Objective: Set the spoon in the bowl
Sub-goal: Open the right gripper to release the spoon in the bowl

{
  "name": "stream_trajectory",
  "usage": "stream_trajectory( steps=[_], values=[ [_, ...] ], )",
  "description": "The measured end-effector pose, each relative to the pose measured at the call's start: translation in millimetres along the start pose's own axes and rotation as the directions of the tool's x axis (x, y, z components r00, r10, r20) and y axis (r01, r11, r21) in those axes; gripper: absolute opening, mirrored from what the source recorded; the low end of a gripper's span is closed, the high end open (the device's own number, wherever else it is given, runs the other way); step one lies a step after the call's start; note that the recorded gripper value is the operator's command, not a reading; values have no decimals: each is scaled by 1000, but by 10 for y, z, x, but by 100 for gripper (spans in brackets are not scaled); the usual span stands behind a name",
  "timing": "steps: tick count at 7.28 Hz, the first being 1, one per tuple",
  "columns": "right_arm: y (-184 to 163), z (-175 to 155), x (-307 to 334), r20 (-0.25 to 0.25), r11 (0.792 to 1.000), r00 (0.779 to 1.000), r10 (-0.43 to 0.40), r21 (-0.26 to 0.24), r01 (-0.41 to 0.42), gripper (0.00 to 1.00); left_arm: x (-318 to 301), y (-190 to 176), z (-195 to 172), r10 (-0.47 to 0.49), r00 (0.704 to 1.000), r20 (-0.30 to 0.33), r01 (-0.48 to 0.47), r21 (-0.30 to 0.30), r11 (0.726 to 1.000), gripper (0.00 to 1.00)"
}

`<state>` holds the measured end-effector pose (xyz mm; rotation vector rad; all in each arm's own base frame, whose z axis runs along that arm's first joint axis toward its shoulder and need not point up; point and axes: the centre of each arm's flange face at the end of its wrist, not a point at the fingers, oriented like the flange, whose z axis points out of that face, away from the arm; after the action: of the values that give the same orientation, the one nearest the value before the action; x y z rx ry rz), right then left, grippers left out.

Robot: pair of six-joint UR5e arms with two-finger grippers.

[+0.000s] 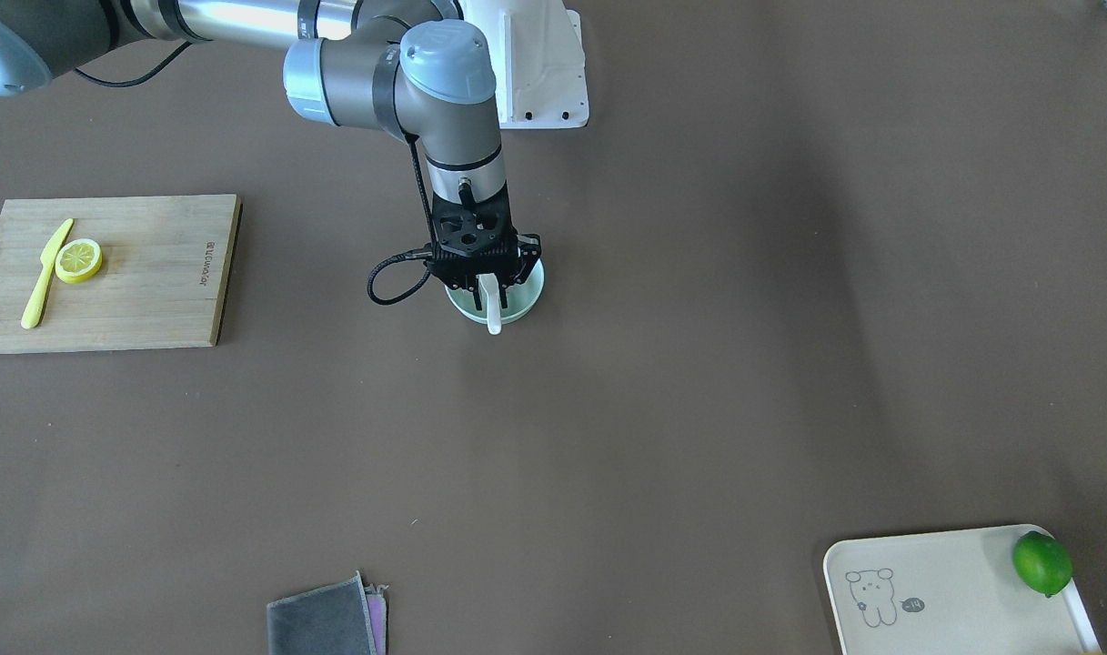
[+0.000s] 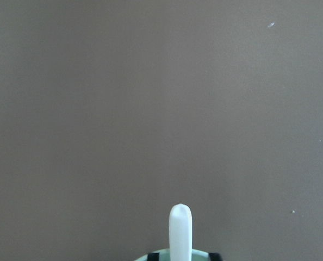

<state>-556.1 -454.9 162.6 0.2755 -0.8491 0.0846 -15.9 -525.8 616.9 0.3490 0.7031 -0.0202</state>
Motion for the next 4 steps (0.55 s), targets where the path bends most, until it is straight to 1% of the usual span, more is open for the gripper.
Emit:
stream_trajectory(
  steps=[1,2,3,4],
  values=[
    [-120,-94,65,13,1000,1000,-9,2,9,100,9,2,-17,2,1000,-1,-2,3,1000,98],
    [-368,-209,262,16,1000,1000,-23,11,23,100,32,2,-50,5,1000,-3,-5,8,1000,98],
    [-700,-378,710,21,999,999,-37,-2,37,100,59,-3,-84,9,1000,-5,-9,13,1000,98],
    [-1011,-620,1435,35,998,998,-59,-34,60,100,76,-5,-99,11,1000,-6,-11,15,1000,98]
  ],
)
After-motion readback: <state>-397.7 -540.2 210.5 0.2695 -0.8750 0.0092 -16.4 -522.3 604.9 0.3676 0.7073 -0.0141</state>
